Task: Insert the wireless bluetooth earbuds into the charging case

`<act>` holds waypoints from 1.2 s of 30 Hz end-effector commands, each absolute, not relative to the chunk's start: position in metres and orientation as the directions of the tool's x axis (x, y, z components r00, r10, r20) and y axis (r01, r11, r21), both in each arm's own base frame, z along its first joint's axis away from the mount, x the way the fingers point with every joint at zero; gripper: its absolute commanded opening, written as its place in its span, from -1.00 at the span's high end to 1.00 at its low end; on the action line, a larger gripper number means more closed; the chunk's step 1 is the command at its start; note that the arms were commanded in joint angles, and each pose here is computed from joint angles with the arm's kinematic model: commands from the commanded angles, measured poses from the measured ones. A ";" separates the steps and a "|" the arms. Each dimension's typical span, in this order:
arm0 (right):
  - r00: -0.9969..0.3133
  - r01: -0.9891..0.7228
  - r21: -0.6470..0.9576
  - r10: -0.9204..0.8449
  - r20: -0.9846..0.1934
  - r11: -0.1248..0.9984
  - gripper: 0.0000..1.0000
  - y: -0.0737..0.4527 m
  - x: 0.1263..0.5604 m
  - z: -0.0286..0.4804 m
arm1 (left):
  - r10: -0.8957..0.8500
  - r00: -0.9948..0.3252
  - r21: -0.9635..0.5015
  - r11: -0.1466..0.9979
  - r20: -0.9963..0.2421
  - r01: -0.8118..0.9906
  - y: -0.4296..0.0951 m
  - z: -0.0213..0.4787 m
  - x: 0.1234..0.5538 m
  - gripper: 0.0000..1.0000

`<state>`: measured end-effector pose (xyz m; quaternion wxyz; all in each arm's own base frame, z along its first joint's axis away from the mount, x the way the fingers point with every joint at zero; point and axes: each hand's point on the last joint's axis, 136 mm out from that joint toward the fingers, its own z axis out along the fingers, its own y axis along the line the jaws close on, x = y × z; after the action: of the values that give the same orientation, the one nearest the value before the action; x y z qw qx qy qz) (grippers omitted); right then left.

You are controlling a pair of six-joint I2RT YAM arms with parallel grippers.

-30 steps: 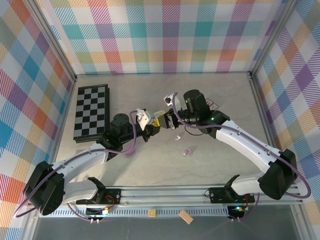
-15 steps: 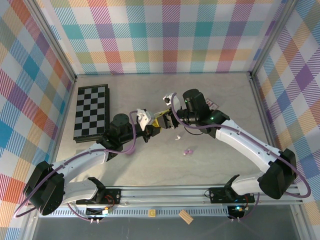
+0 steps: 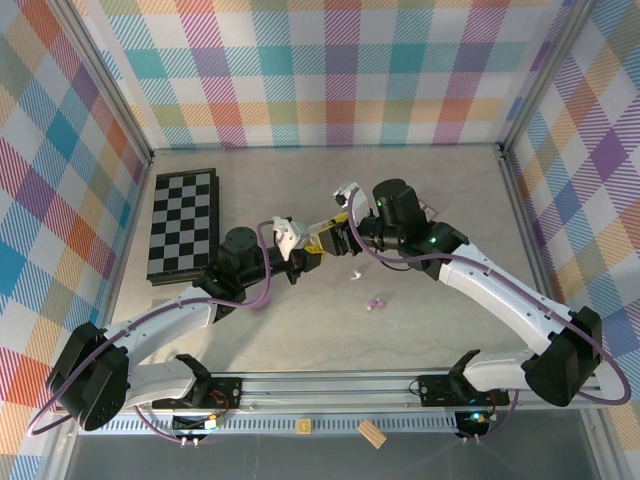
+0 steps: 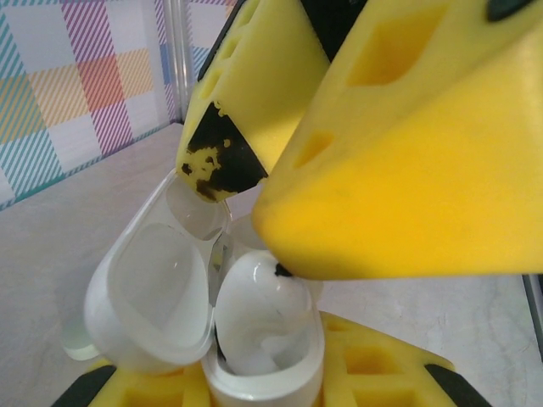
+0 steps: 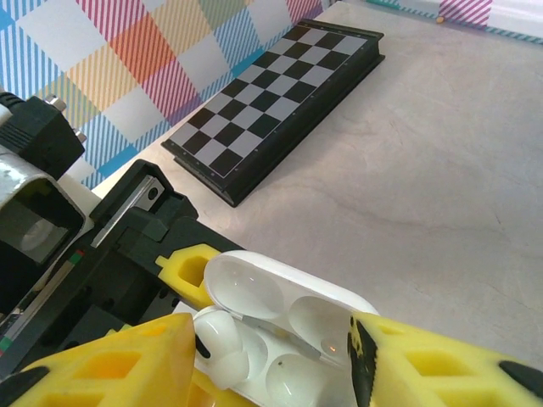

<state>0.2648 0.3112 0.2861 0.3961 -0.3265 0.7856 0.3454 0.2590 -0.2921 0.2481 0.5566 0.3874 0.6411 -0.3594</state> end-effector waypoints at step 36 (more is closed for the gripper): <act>-0.447 -0.786 0.258 -0.228 -0.865 0.562 -0.14 0.297 0.261 0.286 | 0.016 0.028 0.032 0.393 -0.999 0.919 -0.289 0.281 0.245 0.97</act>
<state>0.2635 0.3041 0.2757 0.3975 -0.3218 0.7882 0.3424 0.2518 -0.2901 0.2532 0.5603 0.3923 0.6274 -0.3721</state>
